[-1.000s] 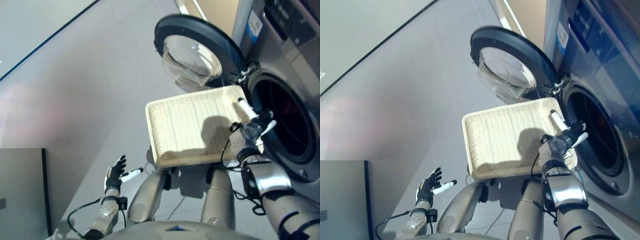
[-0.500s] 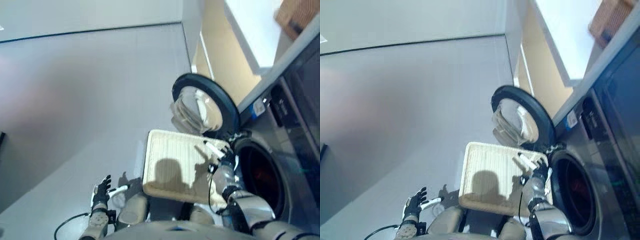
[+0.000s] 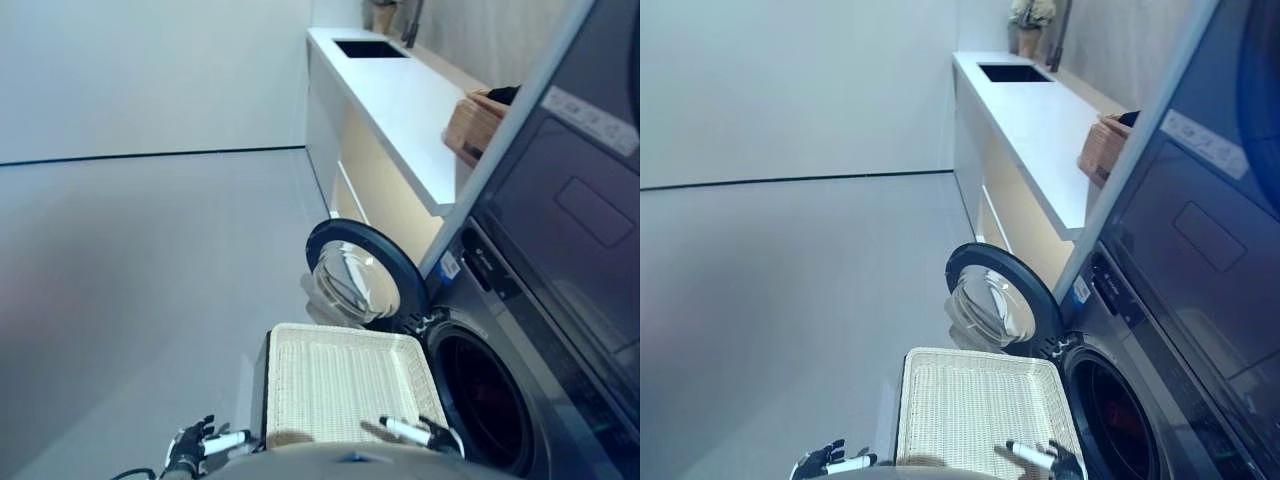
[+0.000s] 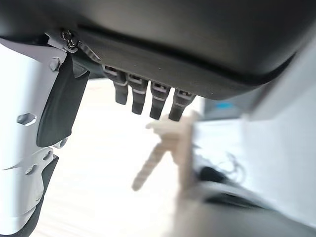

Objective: Pick up the clothes and place them into the washing machine

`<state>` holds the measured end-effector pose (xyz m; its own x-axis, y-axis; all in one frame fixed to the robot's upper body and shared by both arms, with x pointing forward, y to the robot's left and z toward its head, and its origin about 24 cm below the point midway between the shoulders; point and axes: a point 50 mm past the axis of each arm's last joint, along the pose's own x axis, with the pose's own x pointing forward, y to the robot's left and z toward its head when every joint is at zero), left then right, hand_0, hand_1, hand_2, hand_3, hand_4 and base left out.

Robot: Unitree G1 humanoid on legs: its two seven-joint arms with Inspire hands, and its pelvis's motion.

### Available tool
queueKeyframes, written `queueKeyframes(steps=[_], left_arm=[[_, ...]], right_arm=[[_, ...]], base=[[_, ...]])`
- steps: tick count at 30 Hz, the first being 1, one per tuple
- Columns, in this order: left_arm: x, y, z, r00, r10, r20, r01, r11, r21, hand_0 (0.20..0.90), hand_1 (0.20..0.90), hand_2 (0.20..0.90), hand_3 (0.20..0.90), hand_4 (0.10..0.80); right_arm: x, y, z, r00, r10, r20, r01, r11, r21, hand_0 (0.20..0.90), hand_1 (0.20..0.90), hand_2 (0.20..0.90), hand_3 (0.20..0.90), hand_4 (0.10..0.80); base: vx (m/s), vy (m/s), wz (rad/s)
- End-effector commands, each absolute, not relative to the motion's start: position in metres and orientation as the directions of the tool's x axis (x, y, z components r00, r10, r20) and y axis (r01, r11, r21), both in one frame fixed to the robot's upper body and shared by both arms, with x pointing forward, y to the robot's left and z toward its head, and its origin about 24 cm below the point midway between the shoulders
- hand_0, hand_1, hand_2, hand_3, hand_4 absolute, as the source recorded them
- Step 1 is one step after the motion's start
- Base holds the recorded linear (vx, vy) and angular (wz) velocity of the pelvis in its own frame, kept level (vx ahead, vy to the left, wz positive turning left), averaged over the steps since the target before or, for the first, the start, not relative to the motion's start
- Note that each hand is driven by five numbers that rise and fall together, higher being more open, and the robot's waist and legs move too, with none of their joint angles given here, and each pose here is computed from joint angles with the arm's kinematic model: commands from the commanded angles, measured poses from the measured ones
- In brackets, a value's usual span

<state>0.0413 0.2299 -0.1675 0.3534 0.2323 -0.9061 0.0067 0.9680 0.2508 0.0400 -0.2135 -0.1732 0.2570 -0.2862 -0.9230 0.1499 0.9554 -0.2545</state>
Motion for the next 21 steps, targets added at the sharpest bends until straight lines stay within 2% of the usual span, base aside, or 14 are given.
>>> queueKeyframes(steps=[1, 2, 3, 4, 7, 16, 21], left_arm=[[0.053, 0.228, -0.168, 0.357, 0.212, -0.910, 0.010, 0.973, 0.230, 0.900, 0.900, 0.900, 0.900, 0.800], [0.052, 0.223, -0.169, 0.342, 0.171, -0.924, 0.033, 0.981, 0.194, 0.900, 0.900, 0.900, 0.900, 0.800], [0.053, 0.222, -0.169, 0.342, 0.171, -0.924, 0.033, 0.981, 0.193, 0.900, 0.900, 0.900, 0.900, 0.800], [0.053, 0.219, -0.170, 0.336, 0.145, -0.931, 0.067, 0.982, 0.177, 0.900, 0.900, 0.900, 0.900, 0.800], [0.058, 0.212, -0.171, 0.345, 0.105, -0.933, 0.081, 0.987, 0.141, 0.900, 0.900, 0.900, 0.900, 0.800], [0.068, 0.196, -0.171, 0.370, 0.036, -0.928, 0.167, 0.980, 0.104, 0.900, 0.900, 0.900, 0.900, 0.800], [0.067, 0.195, -0.172, 0.365, 0.035, -0.930, 0.189, 0.976, 0.111, 0.900, 0.900, 0.900, 0.900, 0.800]], right_arm=[[0.056, -0.228, -0.169, 0.301, -0.310, -0.902, 0.044, 0.949, -0.311, 0.900, 0.900, 0.900, 0.900, 0.800], [0.037, -0.234, -0.170, 0.226, -0.307, -0.925, -0.088, 0.939, -0.333, 0.900, 0.900, 0.900, 0.900, 0.800], [0.037, -0.234, -0.170, 0.227, -0.307, -0.924, -0.088, 0.939, -0.333, 0.900, 0.900, 0.900, 0.900, 0.800], [0.029, -0.238, -0.170, 0.186, -0.308, -0.933, -0.162, 0.927, -0.339, 0.900, 0.900, 0.900, 0.900, 0.800], [0.016, -0.248, -0.168, 0.131, -0.319, -0.939, -0.136, 0.932, -0.336, 0.900, 0.900, 0.900, 0.900, 0.800], [0.044, -0.273, -0.159, 0.195, -0.367, -0.909, -0.152, 0.905, -0.398, 0.900, 0.900, 0.900, 0.900, 0.800], [0.046, -0.274, -0.159, 0.190, -0.374, -0.908, -0.161, 0.900, -0.405, 0.900, 0.900, 0.900, 0.900, 0.800]], base=[[0.000, 0.000, 0.00], [0.000, 0.000, 0.00], [0.032, -0.010, -0.01], [0.000, 0.000, 0.00], [0.022, -0.002, -0.01], [0.006, -0.003, 0.03], [0.007, -0.013, 0.03]])
